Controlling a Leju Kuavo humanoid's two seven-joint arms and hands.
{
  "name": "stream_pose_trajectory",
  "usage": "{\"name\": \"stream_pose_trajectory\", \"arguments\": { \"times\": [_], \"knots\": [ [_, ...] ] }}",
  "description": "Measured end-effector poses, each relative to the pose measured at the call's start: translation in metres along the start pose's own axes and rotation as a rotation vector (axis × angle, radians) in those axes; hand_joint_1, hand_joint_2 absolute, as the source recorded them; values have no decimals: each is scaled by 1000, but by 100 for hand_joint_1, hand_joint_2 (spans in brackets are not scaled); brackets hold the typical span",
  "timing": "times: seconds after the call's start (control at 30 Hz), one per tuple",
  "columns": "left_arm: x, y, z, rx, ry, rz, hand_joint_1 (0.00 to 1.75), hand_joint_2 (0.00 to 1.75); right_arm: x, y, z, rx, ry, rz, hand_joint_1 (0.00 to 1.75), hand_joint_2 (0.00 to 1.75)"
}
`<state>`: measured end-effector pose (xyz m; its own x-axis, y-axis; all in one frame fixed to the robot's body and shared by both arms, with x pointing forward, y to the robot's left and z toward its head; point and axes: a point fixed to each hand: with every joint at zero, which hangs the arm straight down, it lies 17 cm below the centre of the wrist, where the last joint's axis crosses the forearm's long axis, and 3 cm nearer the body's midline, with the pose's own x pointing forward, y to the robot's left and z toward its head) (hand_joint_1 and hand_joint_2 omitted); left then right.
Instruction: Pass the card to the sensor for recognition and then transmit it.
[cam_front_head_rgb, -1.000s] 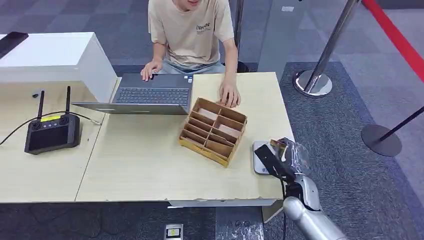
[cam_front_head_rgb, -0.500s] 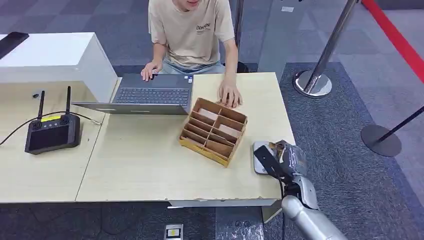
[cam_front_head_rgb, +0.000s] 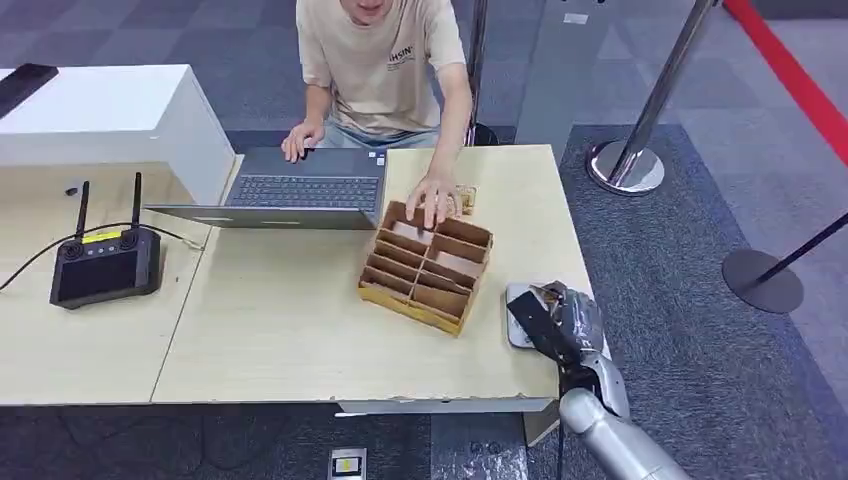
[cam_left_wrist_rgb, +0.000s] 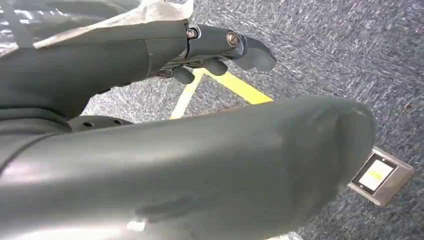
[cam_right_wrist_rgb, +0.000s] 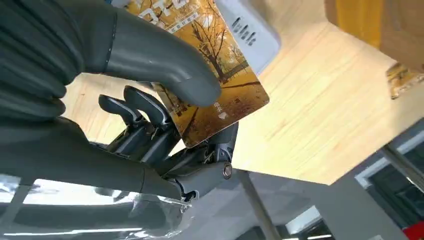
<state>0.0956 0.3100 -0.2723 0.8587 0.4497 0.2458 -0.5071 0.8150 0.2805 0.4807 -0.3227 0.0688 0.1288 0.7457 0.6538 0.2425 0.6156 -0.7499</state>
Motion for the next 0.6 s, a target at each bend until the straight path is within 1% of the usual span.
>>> {"name": "stream_pose_trajectory", "arguments": {
  "times": [0.13, 0.23, 0.3, 0.4, 0.6],
  "knots": [
    [1, 1, -1, 1, -3, 2, 0, 0, 11, -12, -5, -16, -12, -65, 175, 175],
    [1, 2, -1, -2, -8, 3, 0, 0, 25, -24, -10, -20, -44, -171, 175, 175],
    [2, 2, -1, -6, -13, 3, 0, 0, 46, -41, -15, -36, -103, -254, 175, 175],
    [3, 4, -2, -3, -17, 2, 0, 0, 74, -67, -21, -68, -181, -312, 175, 175],
    [4, 5, -2, -5, -23, -7, 0, 0, 146, -126, -23, -156, -384, -321, 175, 175]
  ]
}}
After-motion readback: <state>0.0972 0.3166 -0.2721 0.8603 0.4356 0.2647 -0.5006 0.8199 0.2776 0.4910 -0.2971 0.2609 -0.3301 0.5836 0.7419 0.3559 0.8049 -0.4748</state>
